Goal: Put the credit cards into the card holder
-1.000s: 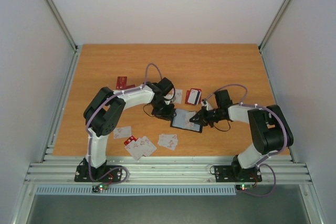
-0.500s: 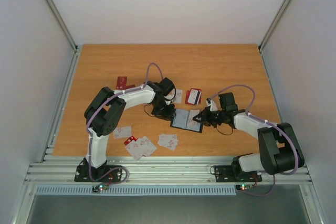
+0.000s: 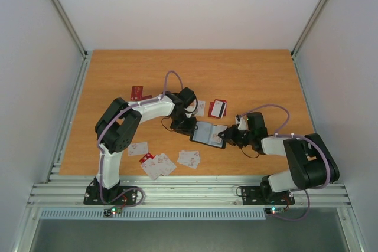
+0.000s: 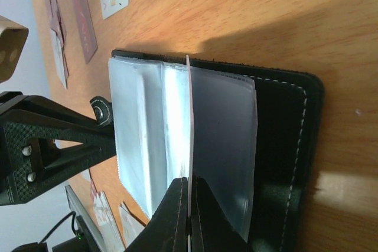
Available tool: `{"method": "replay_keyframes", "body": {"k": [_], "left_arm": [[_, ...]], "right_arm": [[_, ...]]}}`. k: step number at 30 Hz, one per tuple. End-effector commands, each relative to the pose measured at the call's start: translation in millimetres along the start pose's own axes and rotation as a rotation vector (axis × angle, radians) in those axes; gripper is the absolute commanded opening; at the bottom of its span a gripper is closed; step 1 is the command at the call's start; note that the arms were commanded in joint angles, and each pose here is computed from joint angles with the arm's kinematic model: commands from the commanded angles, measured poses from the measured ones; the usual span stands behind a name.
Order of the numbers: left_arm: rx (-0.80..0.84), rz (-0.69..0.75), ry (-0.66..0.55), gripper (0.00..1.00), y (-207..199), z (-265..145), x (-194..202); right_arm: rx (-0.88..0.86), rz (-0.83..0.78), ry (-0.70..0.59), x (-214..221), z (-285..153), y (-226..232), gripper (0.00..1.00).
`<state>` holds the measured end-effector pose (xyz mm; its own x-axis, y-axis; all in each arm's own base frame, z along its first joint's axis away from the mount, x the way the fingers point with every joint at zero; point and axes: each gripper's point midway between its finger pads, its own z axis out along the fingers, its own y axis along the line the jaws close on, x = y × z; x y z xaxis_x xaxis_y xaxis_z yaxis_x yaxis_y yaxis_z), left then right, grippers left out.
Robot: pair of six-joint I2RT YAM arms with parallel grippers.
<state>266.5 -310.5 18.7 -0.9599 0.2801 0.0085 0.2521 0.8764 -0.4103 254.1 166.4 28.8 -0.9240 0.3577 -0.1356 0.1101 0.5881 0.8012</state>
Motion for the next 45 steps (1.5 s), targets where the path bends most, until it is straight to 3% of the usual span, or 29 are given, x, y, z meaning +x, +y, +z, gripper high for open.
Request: {"method": "replay_keyframes", "body": {"k": [1,45], "left_arm": [[-0.056,-0.041,0.050,0.17,17,11,13],[-0.096,-0.050,0.071,0.15,27,17,18]], "right_arm": [[-0.065,-0.010,-0.079,-15,5,11,0.01],[-0.201,-0.016,-0.002,-8,11,42,0.01]]}}
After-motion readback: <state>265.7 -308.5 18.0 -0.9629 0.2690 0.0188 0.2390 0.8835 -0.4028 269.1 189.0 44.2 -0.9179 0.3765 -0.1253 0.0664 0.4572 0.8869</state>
